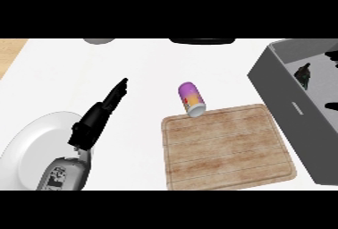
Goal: Pick the eggplant from the cutting board and place it in the cardboard box
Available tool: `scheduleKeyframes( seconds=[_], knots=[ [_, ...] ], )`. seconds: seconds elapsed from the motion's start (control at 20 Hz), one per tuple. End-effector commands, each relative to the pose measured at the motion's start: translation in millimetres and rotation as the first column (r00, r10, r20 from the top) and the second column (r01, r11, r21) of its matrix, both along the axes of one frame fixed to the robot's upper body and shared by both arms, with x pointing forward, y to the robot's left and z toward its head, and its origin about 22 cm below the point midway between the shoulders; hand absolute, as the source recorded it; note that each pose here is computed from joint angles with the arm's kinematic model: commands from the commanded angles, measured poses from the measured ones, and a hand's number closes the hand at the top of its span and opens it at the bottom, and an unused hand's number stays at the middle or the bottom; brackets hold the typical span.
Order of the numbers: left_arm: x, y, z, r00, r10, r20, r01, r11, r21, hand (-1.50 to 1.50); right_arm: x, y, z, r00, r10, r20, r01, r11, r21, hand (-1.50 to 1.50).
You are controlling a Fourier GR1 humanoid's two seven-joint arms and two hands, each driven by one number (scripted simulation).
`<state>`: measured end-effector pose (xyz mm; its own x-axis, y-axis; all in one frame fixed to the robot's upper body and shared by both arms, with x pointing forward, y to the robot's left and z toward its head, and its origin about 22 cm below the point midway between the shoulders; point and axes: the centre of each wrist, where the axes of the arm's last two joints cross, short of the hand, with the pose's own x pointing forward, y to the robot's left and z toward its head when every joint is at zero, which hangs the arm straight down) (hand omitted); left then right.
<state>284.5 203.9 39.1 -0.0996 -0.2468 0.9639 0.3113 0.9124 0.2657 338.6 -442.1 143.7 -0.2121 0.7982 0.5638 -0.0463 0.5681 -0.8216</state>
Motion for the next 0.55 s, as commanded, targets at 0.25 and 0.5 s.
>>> scheduleKeyframes(
  seconds=[0.25,0.5],
  knots=[
    [-3.2,-10.4,-4.5,1.000,0.009,-0.019,-0.010,1.000,-0.023,0.00,3.2,-26.7,-18.5,0.988,-0.080,0.131,0.007,0.877,0.480,-1.50],
    [1.4,-4.5,4.7,1.000,0.011,0.014,-0.011,1.000,0.014,0.00,-14.5,-78.0,10.8,0.986,-0.109,0.122,0.003,0.756,0.655,-1.50]
  ],
)
